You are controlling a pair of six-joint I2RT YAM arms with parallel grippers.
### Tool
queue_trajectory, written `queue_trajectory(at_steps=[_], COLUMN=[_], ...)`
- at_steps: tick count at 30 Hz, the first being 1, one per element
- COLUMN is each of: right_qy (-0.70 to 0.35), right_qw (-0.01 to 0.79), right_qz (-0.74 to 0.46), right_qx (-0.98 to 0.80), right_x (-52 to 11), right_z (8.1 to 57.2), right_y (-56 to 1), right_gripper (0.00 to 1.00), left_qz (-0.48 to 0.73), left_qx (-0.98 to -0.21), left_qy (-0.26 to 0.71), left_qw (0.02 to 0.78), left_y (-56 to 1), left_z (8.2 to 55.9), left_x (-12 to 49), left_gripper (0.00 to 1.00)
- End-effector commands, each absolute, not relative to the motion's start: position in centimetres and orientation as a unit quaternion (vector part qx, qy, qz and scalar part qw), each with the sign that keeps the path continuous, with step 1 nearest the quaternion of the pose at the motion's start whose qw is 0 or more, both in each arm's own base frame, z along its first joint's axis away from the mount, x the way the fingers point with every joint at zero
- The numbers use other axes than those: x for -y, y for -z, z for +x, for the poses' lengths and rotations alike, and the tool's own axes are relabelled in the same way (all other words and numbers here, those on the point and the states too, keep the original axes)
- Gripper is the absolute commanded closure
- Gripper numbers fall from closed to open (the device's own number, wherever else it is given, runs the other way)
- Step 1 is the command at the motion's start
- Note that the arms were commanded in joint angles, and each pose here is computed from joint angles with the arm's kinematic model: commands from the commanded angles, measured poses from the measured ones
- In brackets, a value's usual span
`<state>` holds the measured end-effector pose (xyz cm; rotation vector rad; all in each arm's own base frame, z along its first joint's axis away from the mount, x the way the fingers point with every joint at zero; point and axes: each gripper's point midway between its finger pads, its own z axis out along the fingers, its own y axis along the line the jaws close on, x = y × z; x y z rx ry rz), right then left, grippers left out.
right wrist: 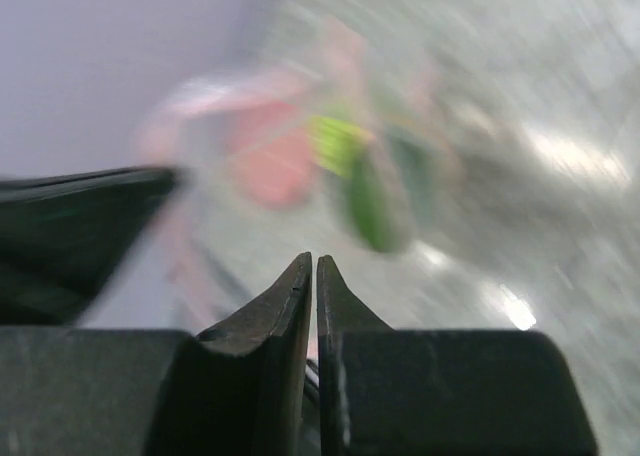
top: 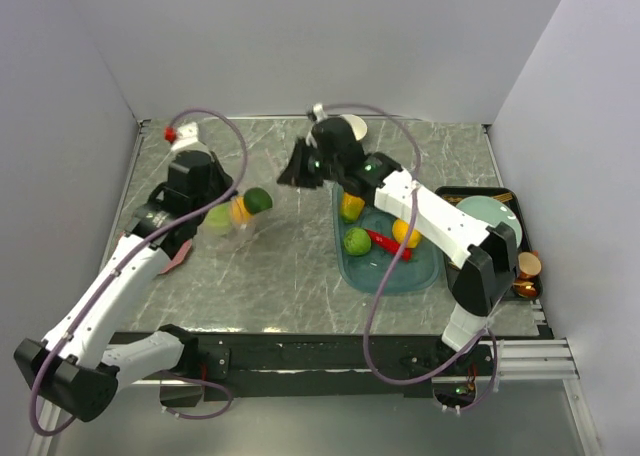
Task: Place the food in the zip-top bag and seal the zipper
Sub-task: Adjust the zipper food storage bag at the center of the board.
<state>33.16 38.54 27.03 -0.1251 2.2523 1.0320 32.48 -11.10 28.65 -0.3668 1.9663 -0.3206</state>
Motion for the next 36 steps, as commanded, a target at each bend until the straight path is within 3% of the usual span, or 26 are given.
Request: queue_trajectory(at_steps=[1,8,9,10,13,15,22,29,36], right_qy=[-0.466,-0.460,-0.453,-0.440,-0.412,-0.396,-0.326,-0.309,-0.325], right_qw=[0.374,0.339,0.340,0.333,0.350,0.361,0.357,0.402,0.354], right_qz=[-0.131,-0.131,-0.122,-0.115,-0.089,-0.087,-0.071,-0.047,-0.067], right_qx=[-0.791,-0.810,-0.815,-0.826,-0.836,-0.840,-0.873,-0.861,-0.874], right_x=[-41.9,-43.7,-43.5,-43.1,-41.5,-40.8,-39.1,-36.9,-38.4], right_z=[31.5,31.3,31.5,31.4,31.9,32.1,33.2,33.4,33.0], right_y=[-35.6,-33.0,-32.5,-30.9,-29.8,-29.5,-27.0,-28.7,-26.3], right_gripper=[0.84,0.83,0.79,0.57,0.29,0.25,0.22,0.21,0.21], left_qz=[-0.225,-0.239,-0.234,-0.228,-0.216,-0.212,-0.201,-0.182,-0.168], left_qx=[-0.763,-0.747,-0.752,-0.757,-0.766,-0.768,-0.773,-0.784,-0.786], left_qy=[0.091,0.090,0.093,0.096,0.111,0.120,0.141,0.164,0.180], left_qw=[0.599,0.614,0.609,0.604,0.595,0.592,0.585,0.571,0.567], left_y=[-34.8,-35.7,-35.3,-34.8,-34.0,-33.7,-33.1,-31.7,-31.7], left_z=[31.3,31.1,31.3,31.4,31.5,31.5,31.7,31.8,31.8], left_x=[5.9,4.4,4.6,4.9,5.8,6.2,7.1,8.5,9.3], left_gripper=[0.99,0.95,0.95,0.95,0.96,0.96,0.96,0.98,0.97])
